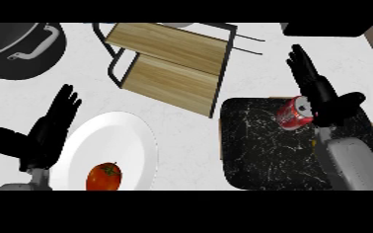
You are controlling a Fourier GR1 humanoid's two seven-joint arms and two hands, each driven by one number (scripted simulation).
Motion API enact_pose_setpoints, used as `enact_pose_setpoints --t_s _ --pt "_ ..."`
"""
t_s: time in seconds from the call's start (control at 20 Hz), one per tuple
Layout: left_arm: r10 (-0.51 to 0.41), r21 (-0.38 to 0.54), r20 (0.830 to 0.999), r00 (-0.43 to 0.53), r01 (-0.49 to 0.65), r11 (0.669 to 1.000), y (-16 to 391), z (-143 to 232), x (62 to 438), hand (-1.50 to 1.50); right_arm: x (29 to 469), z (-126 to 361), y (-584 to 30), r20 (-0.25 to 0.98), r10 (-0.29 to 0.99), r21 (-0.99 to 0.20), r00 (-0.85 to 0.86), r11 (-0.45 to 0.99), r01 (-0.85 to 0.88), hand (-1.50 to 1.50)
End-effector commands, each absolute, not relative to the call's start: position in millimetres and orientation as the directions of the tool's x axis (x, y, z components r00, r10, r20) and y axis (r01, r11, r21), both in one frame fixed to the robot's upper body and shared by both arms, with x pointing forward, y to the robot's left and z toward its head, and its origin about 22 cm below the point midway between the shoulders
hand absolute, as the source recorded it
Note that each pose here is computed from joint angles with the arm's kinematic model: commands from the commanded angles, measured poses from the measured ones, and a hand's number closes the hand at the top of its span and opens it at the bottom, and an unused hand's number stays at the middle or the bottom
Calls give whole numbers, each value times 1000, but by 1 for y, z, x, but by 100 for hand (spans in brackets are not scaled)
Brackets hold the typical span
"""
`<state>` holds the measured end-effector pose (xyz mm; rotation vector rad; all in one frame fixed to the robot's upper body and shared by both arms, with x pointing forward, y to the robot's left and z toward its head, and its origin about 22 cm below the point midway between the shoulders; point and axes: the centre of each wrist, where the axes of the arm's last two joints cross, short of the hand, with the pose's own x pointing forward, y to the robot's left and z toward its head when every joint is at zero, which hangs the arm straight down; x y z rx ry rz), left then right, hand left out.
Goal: Pick the lemon from the tray and place it in the tiered shelf
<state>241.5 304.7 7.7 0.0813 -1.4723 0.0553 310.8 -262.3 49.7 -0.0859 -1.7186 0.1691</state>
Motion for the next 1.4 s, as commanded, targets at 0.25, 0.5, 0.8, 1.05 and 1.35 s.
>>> enact_pose_setpoints --t_s 0.25,0.5,0.8,1.05,1.35 --pt "-154 139 985 -76 -175 975 308 49 262 0 304 86 -221 947 -225 -40 -228 622 -782 150" --pt "-129 119 991 -46 -172 978 290 56 266 0 311 65 -328 928 -366 198 -67 638 -744 -150" --pt "-131 124 991 -31 -175 977 273 54 266 0 322 133 -407 935 -312 -11 -167 447 -894 -150" --pt "-136 127 990 -36 -186 974 273 43 252 0 308 211 -417 948 -42 -290 -316 298 -910 -150" --pt "-125 119 992 -23 -179 977 276 44 246 0 280 293 -390 771 220 -636 -597 226 -738 -150"
